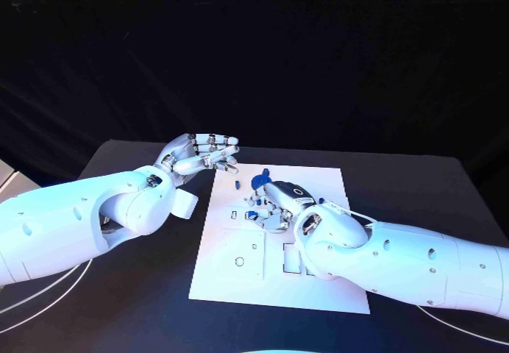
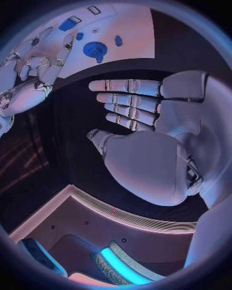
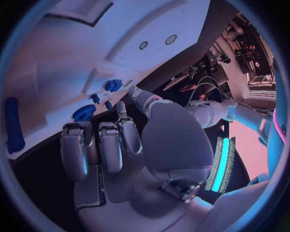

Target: Assemble the parts on the task board

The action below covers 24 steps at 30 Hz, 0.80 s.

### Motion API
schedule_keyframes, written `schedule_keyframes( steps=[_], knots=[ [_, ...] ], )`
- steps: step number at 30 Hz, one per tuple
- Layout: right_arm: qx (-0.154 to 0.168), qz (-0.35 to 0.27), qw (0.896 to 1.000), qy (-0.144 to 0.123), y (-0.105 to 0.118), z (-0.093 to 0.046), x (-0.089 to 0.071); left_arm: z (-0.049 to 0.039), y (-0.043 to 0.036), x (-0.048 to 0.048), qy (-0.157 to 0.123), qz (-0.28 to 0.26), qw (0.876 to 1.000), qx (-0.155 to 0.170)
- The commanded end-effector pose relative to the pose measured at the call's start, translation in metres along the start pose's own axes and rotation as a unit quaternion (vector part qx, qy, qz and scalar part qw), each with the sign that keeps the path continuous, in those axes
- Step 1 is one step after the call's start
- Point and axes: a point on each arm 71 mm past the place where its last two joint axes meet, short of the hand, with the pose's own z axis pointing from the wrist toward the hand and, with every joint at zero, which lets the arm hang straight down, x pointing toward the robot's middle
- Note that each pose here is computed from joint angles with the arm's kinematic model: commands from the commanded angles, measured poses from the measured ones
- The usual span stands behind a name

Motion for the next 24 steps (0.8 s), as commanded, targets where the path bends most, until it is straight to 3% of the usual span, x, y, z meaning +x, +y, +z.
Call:
schedule_keyframes(
  steps=[1,14,20,24],
  knots=[
    [0.002,-0.038,0.999,0.024,0.004,0.003,-0.001,0.0001,-0.0011,0.0016,0.006,-0.004,1.000,0.004],
    [0.026,-0.114,0.988,0.103,0.013,0.016,0.004,0.0005,-0.0010,0.0018,0.005,-0.004,1.000,0.004],
    [0.032,-0.140,0.983,0.119,0.018,0.020,0.006,0.0008,-0.0008,0.0019,0.005,-0.004,1.000,0.004],
    [0.035,-0.155,0.981,0.112,0.022,0.023,0.004,0.0011,-0.0007,0.0022,0.006,-0.004,1.000,0.004]
  ],
)
